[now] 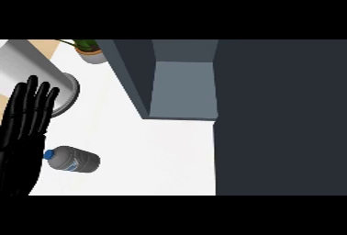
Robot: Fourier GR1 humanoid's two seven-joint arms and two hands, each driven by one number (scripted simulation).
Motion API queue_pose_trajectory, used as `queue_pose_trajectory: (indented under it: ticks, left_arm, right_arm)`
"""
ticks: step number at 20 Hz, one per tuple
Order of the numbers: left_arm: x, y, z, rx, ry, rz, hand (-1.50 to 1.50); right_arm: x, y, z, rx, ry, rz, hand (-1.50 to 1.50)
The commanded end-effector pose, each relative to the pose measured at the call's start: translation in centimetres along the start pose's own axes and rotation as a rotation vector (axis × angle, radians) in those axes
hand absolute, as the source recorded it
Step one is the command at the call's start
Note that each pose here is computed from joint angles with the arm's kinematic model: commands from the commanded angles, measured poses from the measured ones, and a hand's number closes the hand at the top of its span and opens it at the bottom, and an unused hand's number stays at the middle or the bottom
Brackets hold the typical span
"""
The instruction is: Pick up the bottled water, place it into the cabinet and close the cabinet
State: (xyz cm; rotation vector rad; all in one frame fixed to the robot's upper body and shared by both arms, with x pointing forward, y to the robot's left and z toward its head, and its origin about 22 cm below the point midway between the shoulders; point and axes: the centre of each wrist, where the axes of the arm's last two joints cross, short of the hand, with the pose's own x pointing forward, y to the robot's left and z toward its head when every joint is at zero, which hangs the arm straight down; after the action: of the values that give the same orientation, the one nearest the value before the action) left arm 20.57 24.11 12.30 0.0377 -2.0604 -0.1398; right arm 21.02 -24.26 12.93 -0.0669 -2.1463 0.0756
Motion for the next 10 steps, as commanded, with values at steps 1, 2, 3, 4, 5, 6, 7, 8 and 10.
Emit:
queue_pose_trajectory:
  ticks: [1,2,3,4,5,6,7,8,10]
  left_arm:
    - [1.0,1.8,1.0,-0.084,-0.037,0.071,-1.50]
    - [0.4,3.0,0.5,-0.136,-0.073,0.126,-1.50]
    - [0.2,3.7,0.6,-0.204,-0.084,0.197,-1.50]
    - [0.2,4.1,0.8,-0.269,-0.119,0.250,-1.50]
    - [0.3,4.2,0.5,-0.336,-0.139,0.297,-1.50]
    - [0.5,4.7,0.8,-0.386,-0.153,0.340,-1.50]
    - [-2.1,3.8,2.4,-0.426,0.105,0.379,-1.50]
    - [-2.4,5.0,2.9,-0.449,0.115,0.401,-1.50]
    - [-1.8,7.7,3.8,-0.473,0.134,0.434,-1.50]
  right_arm:
    - [-0.1,1.3,1.1,0.025,-0.002,-0.069,-1.50]
    - [1.1,0.3,0.9,0.017,-0.003,-0.081,-1.50]
    - [1.3,1.5,1.2,0.025,-0.014,-0.060,-1.50]
    - [1.5,0.9,1.4,0.030,-0.005,-0.072,-1.50]
    - [1.0,0.2,1.7,0.028,0.016,-0.072,-1.50]
    - [1.3,0.2,2.1,0.014,-0.003,-0.068,-1.50]
    - [-0.4,1.5,3.1,0.082,0.214,-0.170,-1.50]
    - [-0.1,1.3,2.9,0.088,0.241,-0.167,-1.50]
    - [0.7,0.8,4.6,0.086,0.280,-0.173,-1.50]
